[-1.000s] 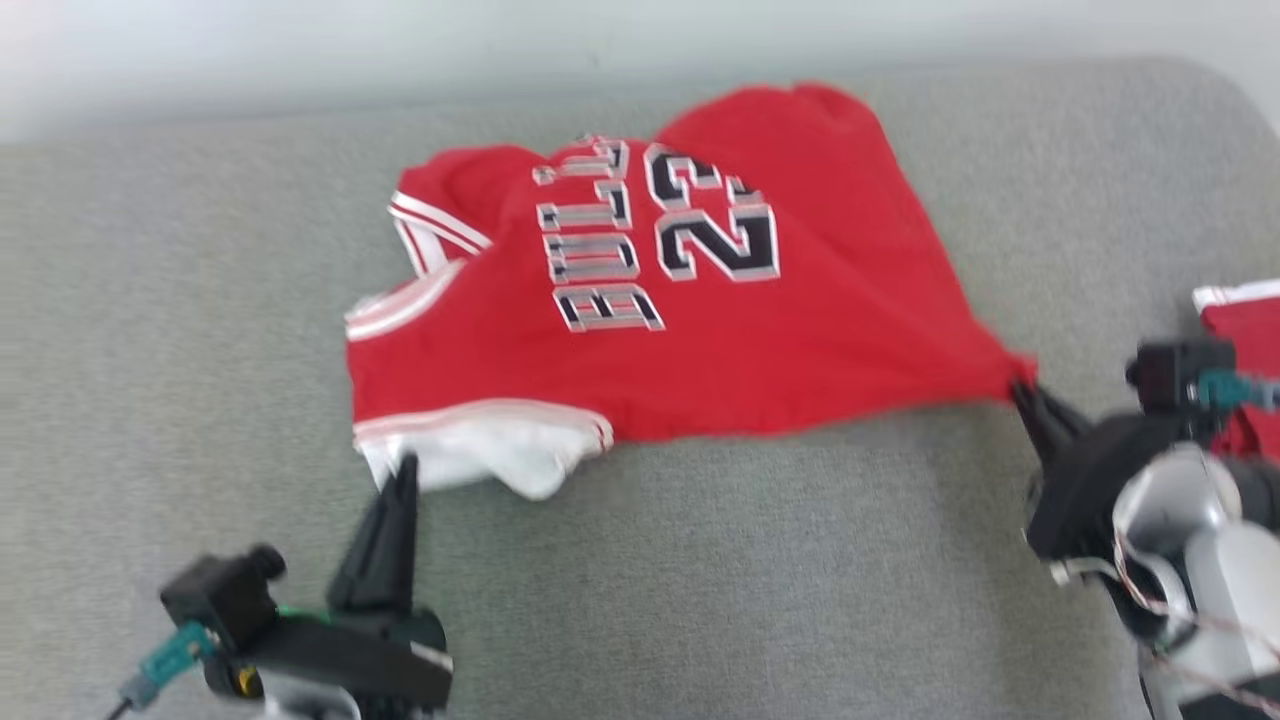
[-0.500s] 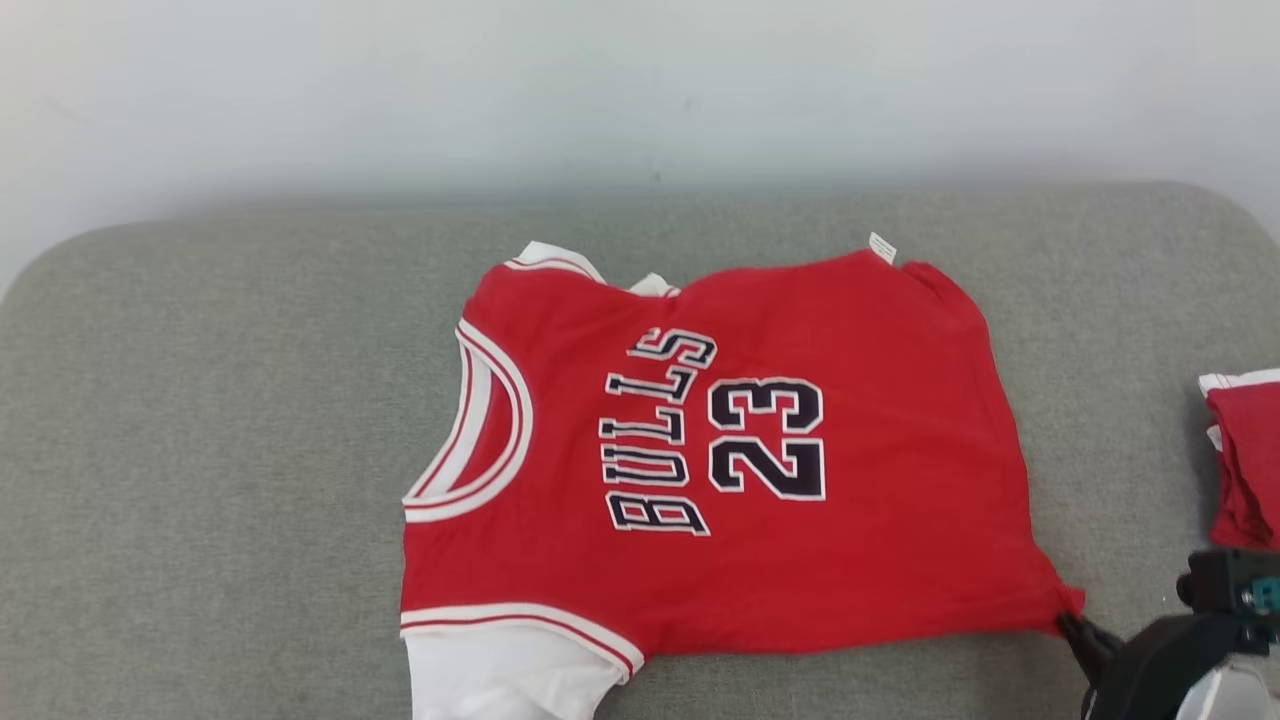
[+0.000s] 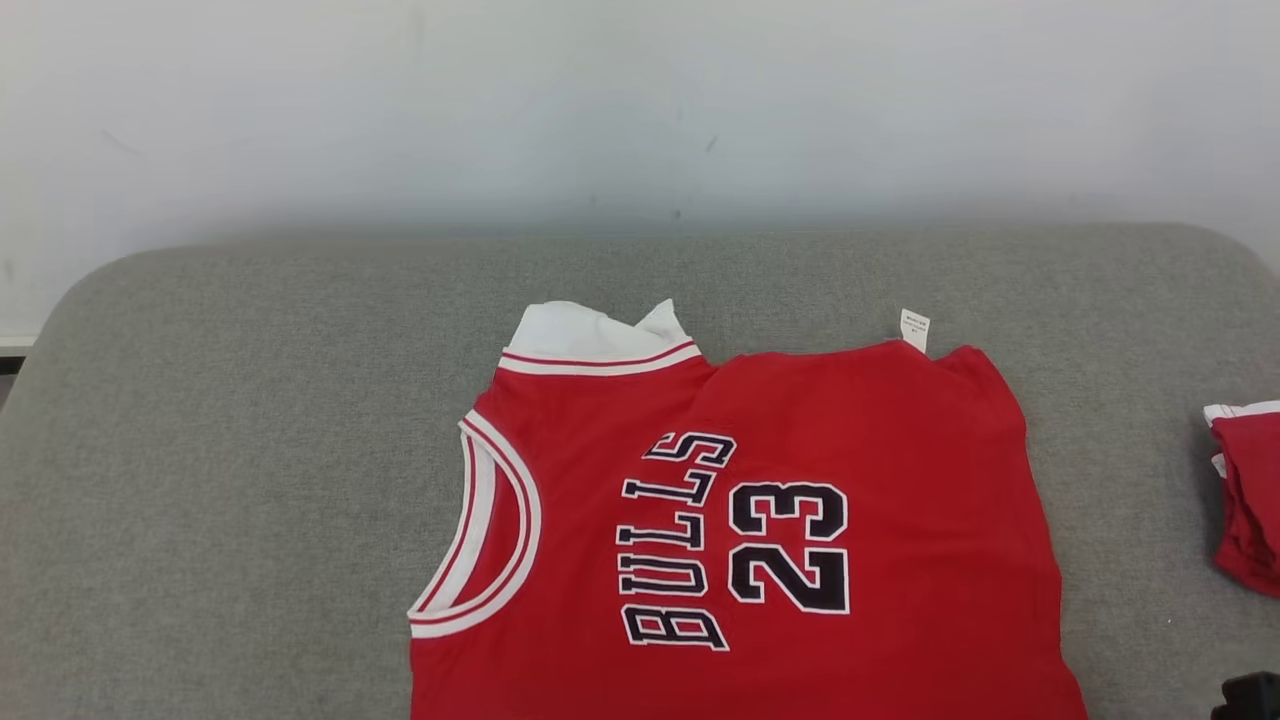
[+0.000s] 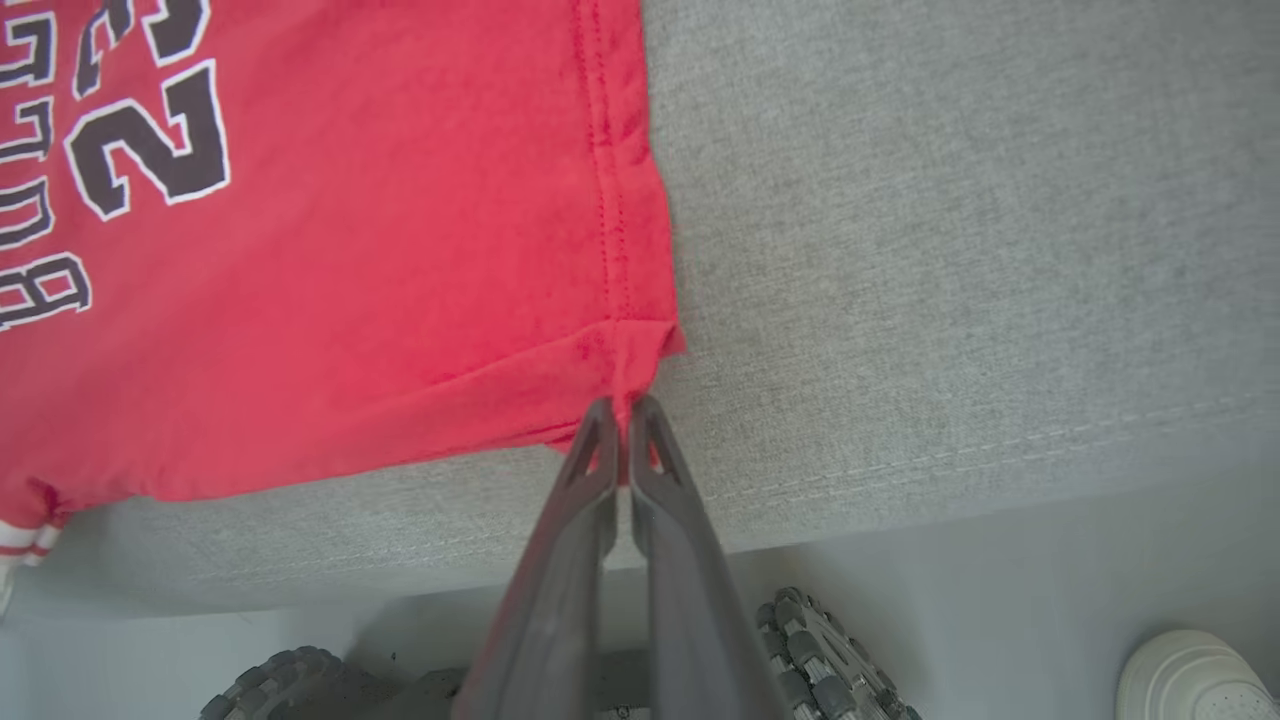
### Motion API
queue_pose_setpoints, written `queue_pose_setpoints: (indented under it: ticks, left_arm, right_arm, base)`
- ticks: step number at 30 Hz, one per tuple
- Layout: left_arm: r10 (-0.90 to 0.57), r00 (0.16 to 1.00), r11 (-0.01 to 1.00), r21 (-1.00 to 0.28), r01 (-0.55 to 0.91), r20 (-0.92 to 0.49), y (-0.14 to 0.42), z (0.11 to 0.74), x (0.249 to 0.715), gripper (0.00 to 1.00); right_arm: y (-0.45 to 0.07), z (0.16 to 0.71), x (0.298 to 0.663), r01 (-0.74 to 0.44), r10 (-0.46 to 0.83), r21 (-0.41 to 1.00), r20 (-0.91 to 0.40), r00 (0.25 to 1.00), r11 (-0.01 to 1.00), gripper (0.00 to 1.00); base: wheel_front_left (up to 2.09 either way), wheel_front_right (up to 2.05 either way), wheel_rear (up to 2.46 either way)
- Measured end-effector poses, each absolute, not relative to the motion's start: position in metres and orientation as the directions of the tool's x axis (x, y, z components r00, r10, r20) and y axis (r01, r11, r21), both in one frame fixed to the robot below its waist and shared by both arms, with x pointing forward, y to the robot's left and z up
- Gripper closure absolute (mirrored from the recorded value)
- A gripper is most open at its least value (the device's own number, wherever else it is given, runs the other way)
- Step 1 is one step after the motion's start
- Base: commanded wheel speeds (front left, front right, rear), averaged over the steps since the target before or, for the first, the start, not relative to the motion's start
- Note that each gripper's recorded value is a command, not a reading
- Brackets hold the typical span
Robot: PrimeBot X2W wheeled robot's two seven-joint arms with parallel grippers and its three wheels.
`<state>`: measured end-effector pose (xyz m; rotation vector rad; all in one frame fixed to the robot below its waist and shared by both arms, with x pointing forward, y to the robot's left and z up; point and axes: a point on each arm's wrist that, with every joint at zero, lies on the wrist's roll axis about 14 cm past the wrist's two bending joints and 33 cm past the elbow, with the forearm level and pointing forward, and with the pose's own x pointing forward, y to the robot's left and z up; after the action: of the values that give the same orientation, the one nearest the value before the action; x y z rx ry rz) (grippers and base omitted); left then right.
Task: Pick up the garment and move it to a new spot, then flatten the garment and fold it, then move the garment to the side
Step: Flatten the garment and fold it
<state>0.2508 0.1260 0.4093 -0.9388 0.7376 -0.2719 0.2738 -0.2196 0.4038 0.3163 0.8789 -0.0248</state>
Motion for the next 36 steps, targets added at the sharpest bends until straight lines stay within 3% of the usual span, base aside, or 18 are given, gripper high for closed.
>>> queue_pose_setpoints:
  ticks: [3, 5, 11, 18, 26, 36]
  left_arm:
    - [-0.526, 0.681, 0.598, -0.791, -0.129, -0.509, 0.13, 0.402, 0.238, 1.0]
    - [-0.495, 0.705, 0.61, -0.781, -0.133, -0.507, 0.139, 0.405, 0.243, 1.0]
    - [-0.457, 0.813, 0.58, -0.814, -0.035, -0.361, 0.141, 0.437, 0.278, 1.0]
    - [-0.412, 0.892, 0.625, -0.77, 0.13, -0.185, 0.131, 0.475, 0.333, 1.0]
    - [-0.411, 0.91, 0.674, -0.692, 0.258, -0.06, 0.103, 0.499, 0.377, 1.0]
    - [-0.329, 0.944, 0.746, -0.612, 0.262, 0.003, 0.105, 0.501, 0.416, 1.0]
  right_arm:
    - [-0.226, 0.405, 0.268, 0.172, 0.091, 0.258, -0.763, 0.64, 0.951, 1.0]
    - [-0.231, 0.407, 0.268, 0.189, 0.074, 0.255, -0.756, 0.651, 0.948, 1.0]
    - [-0.227, 0.427, 0.291, 0.17, 0.096, 0.327, -0.661, 0.744, 0.93, 1.0]
    - [-0.223, 0.445, 0.322, 0.14, 0.099, 0.366, -0.563, 0.821, 0.92, 1.0]
    - [-0.221, 0.452, 0.351, 0.127, 0.081, 0.375, -0.492, 0.867, 0.918, 1.0]
    - [-0.224, 0.453, 0.374, 0.131, 0.041, 0.357, -0.435, 0.899, 0.925, 1.0]
  base:
    - [0.0, 0.0, 0.0]
    - [0.0, 0.0, 0.0]
    - [0.0, 0.0, 0.0]
    - [0.0, 0.0, 0.0]
    - [0.0, 0.0, 0.0]
    - [0.0, 0.0, 0.0]
